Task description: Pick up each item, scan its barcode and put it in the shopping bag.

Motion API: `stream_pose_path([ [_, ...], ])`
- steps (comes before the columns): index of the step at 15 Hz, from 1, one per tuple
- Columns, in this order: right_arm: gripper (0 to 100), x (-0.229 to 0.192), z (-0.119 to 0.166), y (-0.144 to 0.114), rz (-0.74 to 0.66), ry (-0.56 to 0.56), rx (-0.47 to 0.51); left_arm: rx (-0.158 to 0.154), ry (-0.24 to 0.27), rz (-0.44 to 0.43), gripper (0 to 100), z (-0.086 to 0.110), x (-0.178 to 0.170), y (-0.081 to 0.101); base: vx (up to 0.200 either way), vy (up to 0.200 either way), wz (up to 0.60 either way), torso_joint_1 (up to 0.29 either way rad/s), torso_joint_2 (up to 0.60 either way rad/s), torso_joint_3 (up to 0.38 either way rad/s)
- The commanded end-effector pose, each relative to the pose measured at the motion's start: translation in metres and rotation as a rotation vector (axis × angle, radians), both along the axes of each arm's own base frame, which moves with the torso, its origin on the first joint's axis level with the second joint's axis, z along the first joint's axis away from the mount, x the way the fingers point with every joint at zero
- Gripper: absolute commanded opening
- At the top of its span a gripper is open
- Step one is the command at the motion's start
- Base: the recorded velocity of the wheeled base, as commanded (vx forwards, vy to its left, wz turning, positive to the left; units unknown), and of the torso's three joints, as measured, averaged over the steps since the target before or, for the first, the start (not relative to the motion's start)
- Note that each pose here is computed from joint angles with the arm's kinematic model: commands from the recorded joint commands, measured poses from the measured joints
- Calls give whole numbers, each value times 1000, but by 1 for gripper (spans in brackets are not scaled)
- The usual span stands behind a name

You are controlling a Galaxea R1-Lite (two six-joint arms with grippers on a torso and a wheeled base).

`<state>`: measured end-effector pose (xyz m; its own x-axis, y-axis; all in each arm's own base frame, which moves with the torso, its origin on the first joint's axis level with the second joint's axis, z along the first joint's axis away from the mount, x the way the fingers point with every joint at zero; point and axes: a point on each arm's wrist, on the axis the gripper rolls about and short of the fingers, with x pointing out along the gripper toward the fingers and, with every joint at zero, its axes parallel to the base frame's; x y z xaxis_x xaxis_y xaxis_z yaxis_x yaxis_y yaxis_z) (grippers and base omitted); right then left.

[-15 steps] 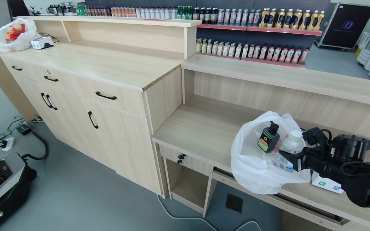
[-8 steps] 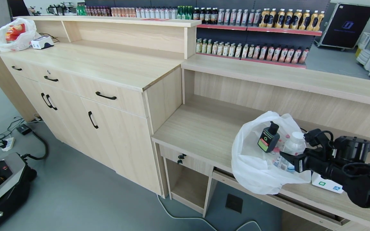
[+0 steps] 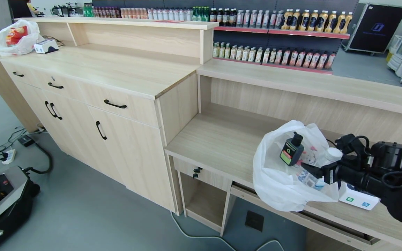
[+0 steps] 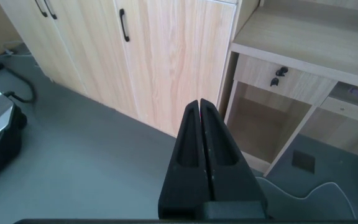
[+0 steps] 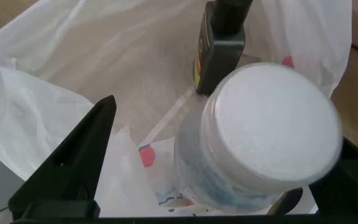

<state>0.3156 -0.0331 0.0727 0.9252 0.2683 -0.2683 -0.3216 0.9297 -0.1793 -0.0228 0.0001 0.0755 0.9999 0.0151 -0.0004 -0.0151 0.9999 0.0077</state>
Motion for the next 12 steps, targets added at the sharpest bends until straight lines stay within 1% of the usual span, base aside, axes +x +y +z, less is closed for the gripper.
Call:
stream_pose_path([
  [1, 100, -18, 44, 3, 9, -107, -14, 0, 0, 0, 0, 0, 0, 0, 0, 0, 0, 0, 0, 0],
  [4, 100, -43, 75, 1, -11, -207, -39, 0, 0, 0, 0, 0, 0, 0, 0, 0, 0, 0, 0, 0],
  [5, 100, -50, 80, -4, -45, -232, -78, 0, 0, 0, 0, 0, 0, 0, 0, 0, 0, 0, 0, 0],
  [6, 100, -55, 85, -10, -74, -258, -124, 0, 0, 0, 0, 0, 0, 0, 0, 0, -600, -2, 2, 2],
  [7, 100, -59, 89, -15, -90, -275, -137, 0, 0, 0, 0, 0, 0, 0, 0, 0, -600, 7, 2, -2],
  [9, 100, -68, 100, -22, -128, -310, -149, 0, 0, 0, 0, 0, 0, 0, 0, 0, -600, 5, -2, 5],
  [12, 100, -80, 108, -26, -163, -336, -159, 0, 0, 0, 0, 0, 0, 0, 0, 0, -600, 4, 1, 4],
])
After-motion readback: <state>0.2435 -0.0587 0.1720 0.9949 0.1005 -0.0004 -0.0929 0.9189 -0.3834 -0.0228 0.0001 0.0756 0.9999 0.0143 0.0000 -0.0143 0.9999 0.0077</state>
